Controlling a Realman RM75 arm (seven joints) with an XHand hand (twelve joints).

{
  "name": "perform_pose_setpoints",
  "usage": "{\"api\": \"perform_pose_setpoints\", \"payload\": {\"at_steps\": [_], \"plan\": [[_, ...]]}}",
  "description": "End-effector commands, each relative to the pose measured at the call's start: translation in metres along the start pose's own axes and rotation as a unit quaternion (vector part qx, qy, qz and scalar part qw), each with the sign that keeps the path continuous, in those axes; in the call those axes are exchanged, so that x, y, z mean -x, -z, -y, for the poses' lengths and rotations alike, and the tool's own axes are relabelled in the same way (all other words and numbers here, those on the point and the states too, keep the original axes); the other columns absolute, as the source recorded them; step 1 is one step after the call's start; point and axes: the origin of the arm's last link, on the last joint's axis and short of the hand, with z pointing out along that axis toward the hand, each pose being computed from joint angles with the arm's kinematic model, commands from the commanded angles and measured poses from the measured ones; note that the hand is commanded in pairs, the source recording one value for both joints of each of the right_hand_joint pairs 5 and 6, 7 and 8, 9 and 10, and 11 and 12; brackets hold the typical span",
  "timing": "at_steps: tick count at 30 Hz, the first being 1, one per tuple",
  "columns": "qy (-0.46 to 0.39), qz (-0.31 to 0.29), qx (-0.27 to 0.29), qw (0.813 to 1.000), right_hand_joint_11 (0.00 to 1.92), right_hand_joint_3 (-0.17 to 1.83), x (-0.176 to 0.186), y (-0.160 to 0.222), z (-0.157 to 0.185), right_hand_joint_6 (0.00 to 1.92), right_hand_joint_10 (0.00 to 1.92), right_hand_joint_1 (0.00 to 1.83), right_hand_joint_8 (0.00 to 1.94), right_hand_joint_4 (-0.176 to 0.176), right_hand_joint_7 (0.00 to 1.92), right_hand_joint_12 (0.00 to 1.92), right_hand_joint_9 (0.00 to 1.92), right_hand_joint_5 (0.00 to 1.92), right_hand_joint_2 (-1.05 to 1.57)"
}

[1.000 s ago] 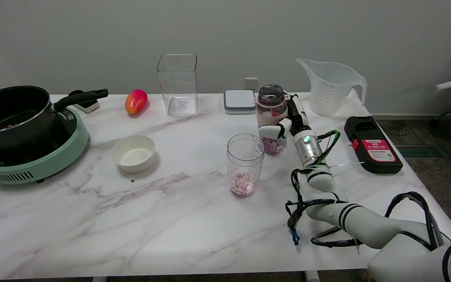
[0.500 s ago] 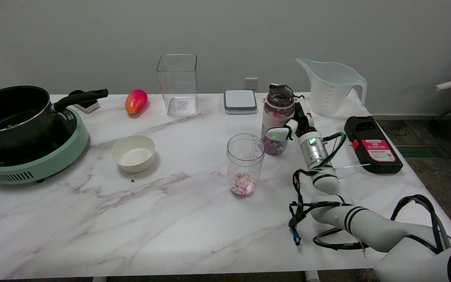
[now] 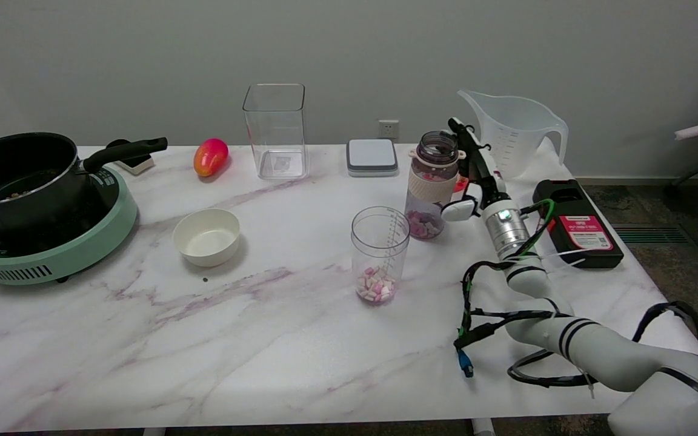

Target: Place the bottle onto the table.

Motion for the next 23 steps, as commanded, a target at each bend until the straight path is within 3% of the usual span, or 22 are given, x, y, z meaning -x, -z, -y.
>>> {"api": "perform_pose_setpoints", "payload": {"at_steps": [1, 6, 10, 23], "plan": [[0.051, 0.001, -0.027, 0.998, 0.46, 0.71, -0.064, 0.008, 0.021, 0.09, 0.37, 1.20, 0.24, 0.000, 0.24, 0.46, 0.37, 0.09, -1.02], [0.051, -0.051, -0.054, 0.996, 0.46, 0.75, -0.107, 0.029, 0.040, 0.09, 0.38, 1.23, 0.26, 0.000, 0.26, 0.46, 0.38, 0.09, -0.95], [0.100, -0.102, -0.067, 0.987, 0.46, 0.82, -0.135, 0.051, 0.054, 0.07, 0.38, 1.24, 0.27, 0.000, 0.27, 0.46, 0.38, 0.07, -0.91], [0.089, -0.163, -0.087, 0.979, 0.49, 0.92, -0.160, 0.070, 0.057, 0.05, 0.41, 1.25, 0.33, 0.000, 0.33, 0.49, 0.41, 0.05, -0.92]]}}
